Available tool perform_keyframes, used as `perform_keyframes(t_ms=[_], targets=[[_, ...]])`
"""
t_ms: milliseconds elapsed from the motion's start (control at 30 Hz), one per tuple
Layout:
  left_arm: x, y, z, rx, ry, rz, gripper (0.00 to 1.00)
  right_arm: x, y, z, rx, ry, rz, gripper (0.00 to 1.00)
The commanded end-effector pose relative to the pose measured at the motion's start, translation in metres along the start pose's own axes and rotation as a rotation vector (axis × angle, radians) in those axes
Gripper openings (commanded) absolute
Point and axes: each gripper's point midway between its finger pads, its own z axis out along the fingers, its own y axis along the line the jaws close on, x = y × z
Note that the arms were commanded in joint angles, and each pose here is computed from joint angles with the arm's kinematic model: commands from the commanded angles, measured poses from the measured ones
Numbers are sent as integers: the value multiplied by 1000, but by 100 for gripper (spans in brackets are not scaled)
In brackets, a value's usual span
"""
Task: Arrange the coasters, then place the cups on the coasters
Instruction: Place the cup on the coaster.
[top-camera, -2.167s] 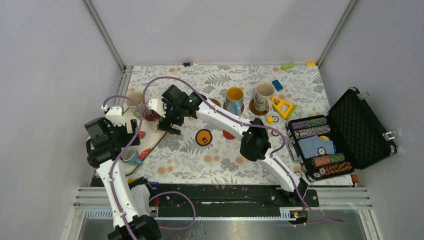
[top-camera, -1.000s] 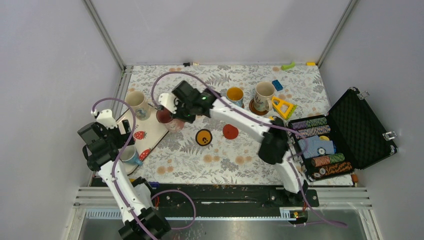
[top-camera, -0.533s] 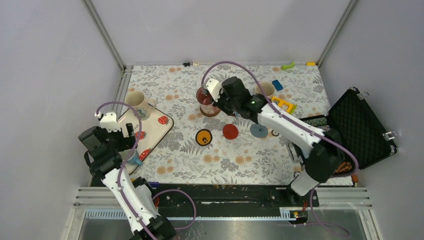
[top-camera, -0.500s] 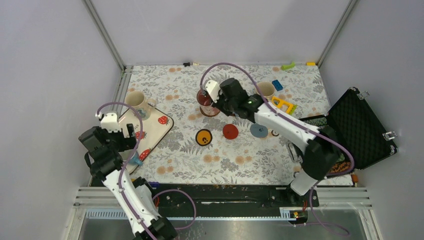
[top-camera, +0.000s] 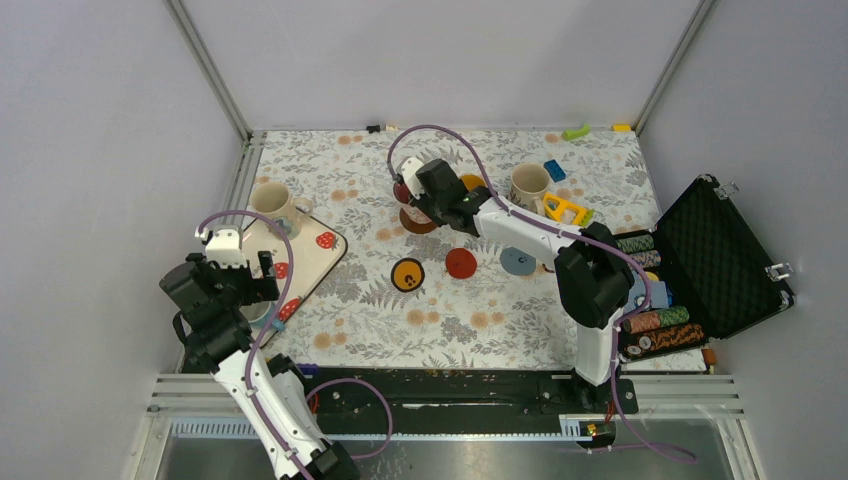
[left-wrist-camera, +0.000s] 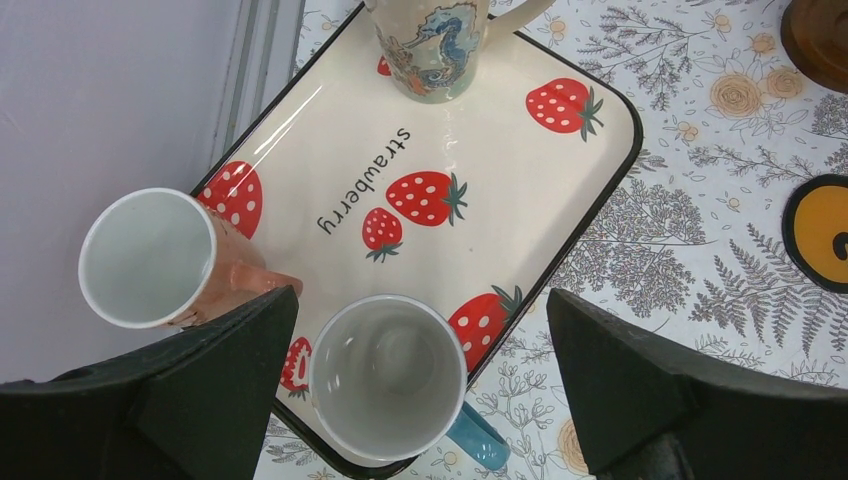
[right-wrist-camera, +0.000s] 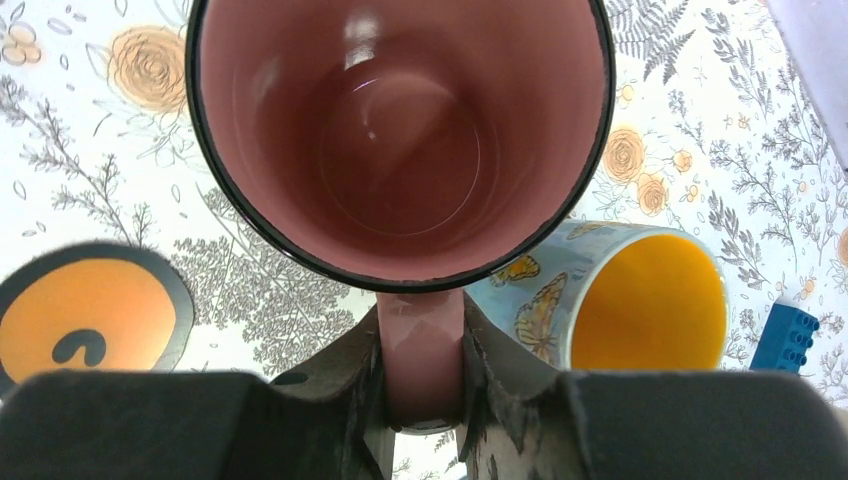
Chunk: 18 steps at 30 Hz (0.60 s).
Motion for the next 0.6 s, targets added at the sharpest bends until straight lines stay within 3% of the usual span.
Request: perform_keyframes(t_ms=[0,567], targets=[[-10,-2,0,11,-55,23,99,-73,-41,-21,93,-241,137,0],[-11,1,-2,-14,-67,25,98,-48,-22,41,55,-102,137,0]])
